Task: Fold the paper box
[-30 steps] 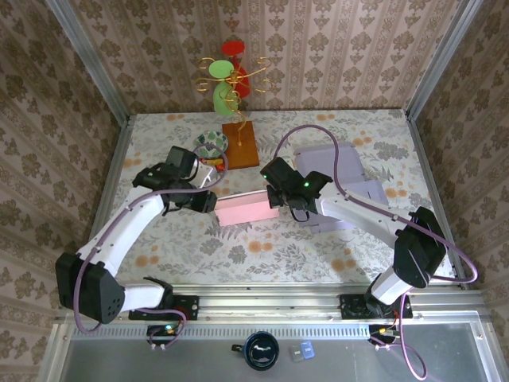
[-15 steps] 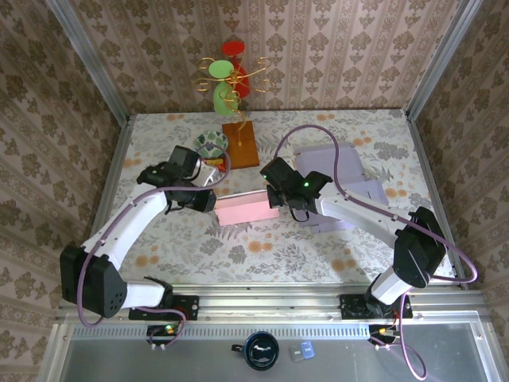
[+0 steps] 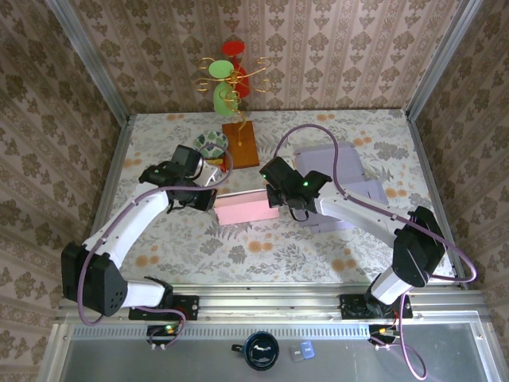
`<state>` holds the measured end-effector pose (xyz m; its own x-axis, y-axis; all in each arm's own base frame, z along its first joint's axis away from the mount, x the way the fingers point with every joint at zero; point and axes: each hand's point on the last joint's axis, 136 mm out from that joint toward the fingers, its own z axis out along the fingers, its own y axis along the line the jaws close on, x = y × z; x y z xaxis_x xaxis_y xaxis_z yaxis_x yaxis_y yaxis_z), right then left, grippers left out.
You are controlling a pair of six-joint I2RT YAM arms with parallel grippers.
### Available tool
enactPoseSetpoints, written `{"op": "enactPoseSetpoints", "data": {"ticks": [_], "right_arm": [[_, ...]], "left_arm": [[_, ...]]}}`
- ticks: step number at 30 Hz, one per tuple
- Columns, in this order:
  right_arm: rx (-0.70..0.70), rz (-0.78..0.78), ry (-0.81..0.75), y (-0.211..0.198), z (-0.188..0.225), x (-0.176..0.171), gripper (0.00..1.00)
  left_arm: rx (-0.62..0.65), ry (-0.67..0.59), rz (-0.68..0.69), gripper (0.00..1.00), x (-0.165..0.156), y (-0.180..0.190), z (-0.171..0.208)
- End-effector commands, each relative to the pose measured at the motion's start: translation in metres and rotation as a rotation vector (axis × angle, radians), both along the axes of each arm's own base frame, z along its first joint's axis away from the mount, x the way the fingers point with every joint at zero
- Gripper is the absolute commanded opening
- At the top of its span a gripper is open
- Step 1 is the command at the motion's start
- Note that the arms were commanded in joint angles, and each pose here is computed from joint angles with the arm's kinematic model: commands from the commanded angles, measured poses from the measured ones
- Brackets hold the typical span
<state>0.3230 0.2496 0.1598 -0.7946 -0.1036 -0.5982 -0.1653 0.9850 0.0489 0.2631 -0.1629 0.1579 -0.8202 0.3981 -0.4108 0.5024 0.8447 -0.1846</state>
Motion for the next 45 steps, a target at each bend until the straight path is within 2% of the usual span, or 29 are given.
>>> {"op": "enactPoseSetpoints", "data": {"ticks": [1,16,29,37,45], "right_arm": [[-0.006,-0.008,0.016,0.003,-0.002,0.0,0.0],[-0.009,-0.022,0.014,0.003,-0.004,0.0,0.0],[-0.018,-0.021,0.013,0.004,-0.004,0.0,0.0],[-0.021,-0.021,0.016,0.003,-0.006,-0.001,0.0],[-0.016,-0.016,0.013,0.004,-0.006,-0.001,0.0]], "left_arm": [[0.005,0.016,0.008,0.0,0.0,-0.002,0.007],[-0.087,0.231,0.122,0.0,-0.018,-0.017,0.017],[-0.127,0.385,0.215,0.0,-0.018,-0.019,0.017],[-0.147,0.436,0.223,0.0,-0.019,-0.02,0.019],[-0.126,0.402,0.214,0.0,-0.02,-0.013,0.004]]}}
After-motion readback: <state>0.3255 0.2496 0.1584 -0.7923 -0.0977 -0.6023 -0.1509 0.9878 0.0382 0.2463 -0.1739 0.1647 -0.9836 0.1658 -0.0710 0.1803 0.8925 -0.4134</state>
